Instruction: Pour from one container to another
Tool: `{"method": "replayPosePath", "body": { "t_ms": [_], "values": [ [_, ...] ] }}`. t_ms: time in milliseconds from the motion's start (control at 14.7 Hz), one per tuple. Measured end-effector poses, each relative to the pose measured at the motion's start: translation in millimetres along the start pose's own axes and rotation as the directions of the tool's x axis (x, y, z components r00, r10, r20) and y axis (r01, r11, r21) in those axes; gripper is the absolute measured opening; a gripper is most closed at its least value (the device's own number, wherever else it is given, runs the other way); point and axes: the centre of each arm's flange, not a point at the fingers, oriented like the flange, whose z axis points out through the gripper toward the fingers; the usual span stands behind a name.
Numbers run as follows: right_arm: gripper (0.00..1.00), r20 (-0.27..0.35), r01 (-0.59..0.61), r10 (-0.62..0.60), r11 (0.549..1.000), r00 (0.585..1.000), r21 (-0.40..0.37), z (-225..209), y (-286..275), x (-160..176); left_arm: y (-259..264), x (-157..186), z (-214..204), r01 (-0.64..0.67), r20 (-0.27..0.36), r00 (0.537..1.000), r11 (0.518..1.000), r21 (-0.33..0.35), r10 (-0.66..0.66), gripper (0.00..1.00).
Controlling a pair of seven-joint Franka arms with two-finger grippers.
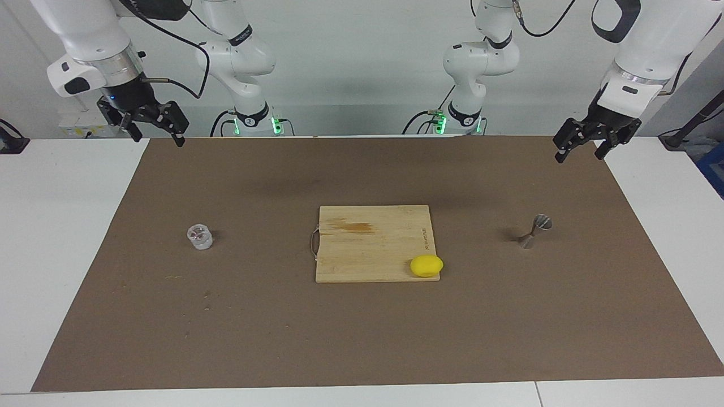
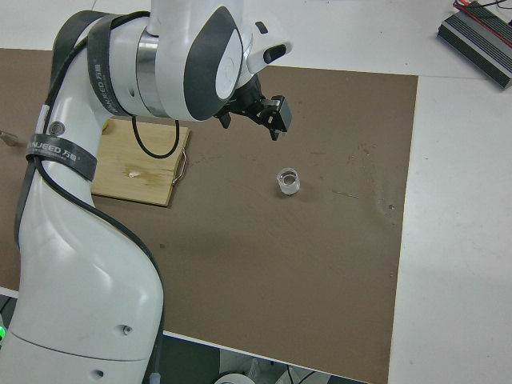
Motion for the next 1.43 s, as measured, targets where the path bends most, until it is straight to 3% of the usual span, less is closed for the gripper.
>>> {"method": "replayPosePath", "body": {
  "t_ms": [340, 544, 884, 1020, 1156, 1292, 1428],
  "values": [
    [1.0, 0.004, 0.008, -0.008, 1.0, 1.0, 0.0, 1.7, -0.5, -0.1, -37.7, -3.7, 16.5, -0.095, 0.0, 0.995, 0.99, -0.108, 0.095, 1.0],
    [1.0, 0.01, 0.038, -0.038, 0.999, 0.999, -0.001, 4.9, -0.9, -0.2, -61.0, -3.6, 39.9, -0.194, -0.027, 0.981, 0.972, -0.131, 0.192, 1.0],
    [1.0, 0.018, 0.217, -0.218, 0.976, 0.976, 0.003, 8.4, 3.6, 0.1, -92.3, 3.2, 101.9, -0.32, -0.068, 0.947, 0.915, -0.244, 0.313, 1.0],
    [1.0, 0.017, 0.348, -0.349, 0.937, 0.937, 0.027, 11.3, 17.9, 0.7, -101.4, 7.5, 123.7, -0.395, -0.099, 0.918, 0.875, -0.28, 0.383, 1.0],
    [1.0, -0.011, 0.488, -0.488, 0.871, 0.873, 0.06, 17.4, 30.9, 0.1, -106.2, 9.2, 140.0, -0.449, -0.146, 0.893, 0.83, -0.33, 0.425, 1.0],
    [1.0, -0.062, 0.597, -0.594, 0.796, 0.802, 0.099, 23.2, 42.4, -1.4, -111.7, 9.2, 152.5, -0.516, -0.217, 0.857, 0.773, -0.37, 0.468, 1.0],
    [1.0, -0.151, 0.693, -0.677, 0.709, 0.72, 0.131, 33.3, 60.1, -3.1, -117.8, 10.2, 166.9, -0.609, -0.292, 0.793, 0.697, -0.378, 0.535, 1.0]
  ]
}}
